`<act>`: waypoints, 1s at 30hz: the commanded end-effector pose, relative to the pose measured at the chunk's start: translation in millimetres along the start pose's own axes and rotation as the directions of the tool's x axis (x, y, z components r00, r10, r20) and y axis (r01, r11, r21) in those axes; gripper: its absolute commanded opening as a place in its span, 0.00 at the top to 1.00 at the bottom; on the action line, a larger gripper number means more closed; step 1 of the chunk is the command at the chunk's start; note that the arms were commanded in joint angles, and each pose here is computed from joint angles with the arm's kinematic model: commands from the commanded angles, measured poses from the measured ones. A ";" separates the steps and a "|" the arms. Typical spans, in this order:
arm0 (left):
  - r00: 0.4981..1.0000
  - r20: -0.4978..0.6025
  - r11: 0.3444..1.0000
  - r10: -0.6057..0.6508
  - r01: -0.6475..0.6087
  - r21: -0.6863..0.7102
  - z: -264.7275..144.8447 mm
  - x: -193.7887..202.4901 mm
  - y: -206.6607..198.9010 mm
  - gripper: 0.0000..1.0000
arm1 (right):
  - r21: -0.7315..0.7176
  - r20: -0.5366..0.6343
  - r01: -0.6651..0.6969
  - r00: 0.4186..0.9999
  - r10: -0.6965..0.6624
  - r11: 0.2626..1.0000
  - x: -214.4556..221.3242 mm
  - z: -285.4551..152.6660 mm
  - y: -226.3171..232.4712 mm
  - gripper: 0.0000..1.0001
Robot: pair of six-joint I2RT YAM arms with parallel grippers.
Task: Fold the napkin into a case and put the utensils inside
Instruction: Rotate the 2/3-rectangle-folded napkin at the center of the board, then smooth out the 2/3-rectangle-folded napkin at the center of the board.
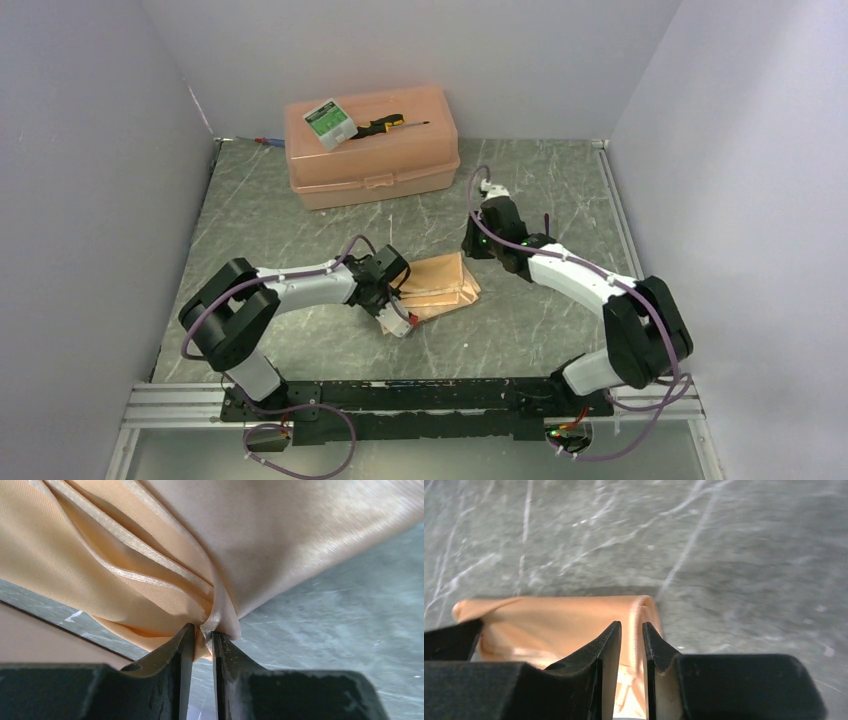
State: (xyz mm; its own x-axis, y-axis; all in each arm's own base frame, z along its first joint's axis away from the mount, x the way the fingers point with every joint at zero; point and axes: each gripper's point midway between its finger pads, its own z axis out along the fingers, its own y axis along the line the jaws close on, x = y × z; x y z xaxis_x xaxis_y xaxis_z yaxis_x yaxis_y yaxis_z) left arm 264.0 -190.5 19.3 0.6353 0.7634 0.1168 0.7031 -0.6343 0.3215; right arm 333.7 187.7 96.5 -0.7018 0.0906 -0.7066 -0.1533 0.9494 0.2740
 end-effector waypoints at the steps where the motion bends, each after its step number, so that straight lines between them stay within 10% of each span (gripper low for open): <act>1: 0.999 -0.016 0.994 0.027 -0.025 0.106 12.7 12.3 -13.4 0.74 | -0.208 0.004 0.085 0.996 -0.086 0.975 -2.3 13.0 68.0 0.74; 19: 0.964 0.064 0.966 -0.256 0.258 -0.017 -67.4 7.8 21.6 0.42 | -0.301 -0.118 -0.019 0.993 -0.018 0.953 58.1 64.0 83.0 0.81; 30: 0.743 0.323 0.790 -0.586 0.613 0.021 -104.6 -16.5 10.5 0.40 | -0.255 -0.081 0.063 0.993 -0.086 0.965 44.0 62.1 74.9 0.81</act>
State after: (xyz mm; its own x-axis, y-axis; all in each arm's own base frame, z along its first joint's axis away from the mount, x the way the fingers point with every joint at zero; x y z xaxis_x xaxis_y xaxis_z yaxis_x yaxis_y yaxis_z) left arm 256.7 -192.1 124.0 0.2707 0.9279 -0.2564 0.8983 -0.1477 0.4138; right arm 320.7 281.8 26.7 -0.7859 -0.0057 -0.6183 -0.3370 0.8423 0.4207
